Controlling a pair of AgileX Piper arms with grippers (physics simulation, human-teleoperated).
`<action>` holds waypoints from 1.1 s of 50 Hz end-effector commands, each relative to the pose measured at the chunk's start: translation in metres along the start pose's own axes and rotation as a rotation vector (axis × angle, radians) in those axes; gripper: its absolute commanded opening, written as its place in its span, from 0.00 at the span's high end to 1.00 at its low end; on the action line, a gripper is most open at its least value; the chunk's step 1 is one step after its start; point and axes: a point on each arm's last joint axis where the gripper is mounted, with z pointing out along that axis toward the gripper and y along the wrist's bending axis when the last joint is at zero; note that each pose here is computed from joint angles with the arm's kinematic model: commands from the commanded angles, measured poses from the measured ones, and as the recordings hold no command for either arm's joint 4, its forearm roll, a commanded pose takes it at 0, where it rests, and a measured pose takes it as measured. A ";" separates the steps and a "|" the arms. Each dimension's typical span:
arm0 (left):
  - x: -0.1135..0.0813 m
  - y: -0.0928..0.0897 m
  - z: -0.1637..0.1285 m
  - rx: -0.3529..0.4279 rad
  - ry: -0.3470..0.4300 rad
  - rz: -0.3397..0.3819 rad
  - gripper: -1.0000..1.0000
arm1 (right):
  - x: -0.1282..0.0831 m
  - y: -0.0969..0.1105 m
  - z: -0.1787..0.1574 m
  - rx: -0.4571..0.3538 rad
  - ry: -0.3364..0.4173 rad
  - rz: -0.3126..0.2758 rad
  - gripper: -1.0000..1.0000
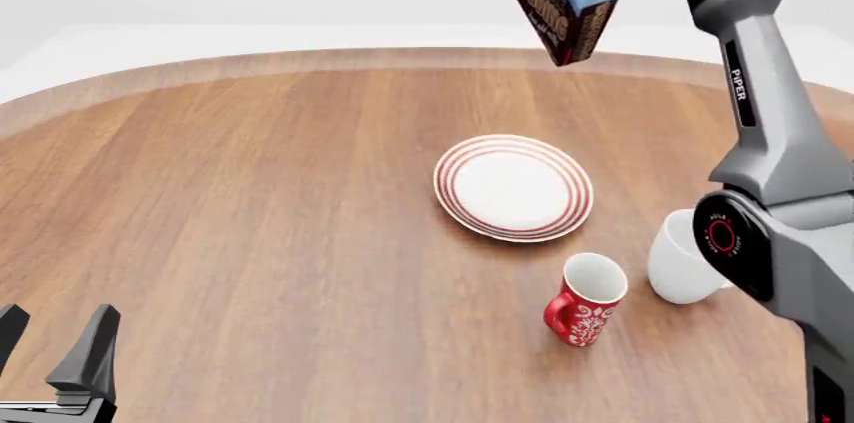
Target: Put the chocolate pudding to the right of the plate.
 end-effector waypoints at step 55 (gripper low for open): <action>0.000 0.000 0.000 0.000 0.000 0.000 0.00 | 0.060 -0.099 0.056 0.161 0.162 0.215 1.00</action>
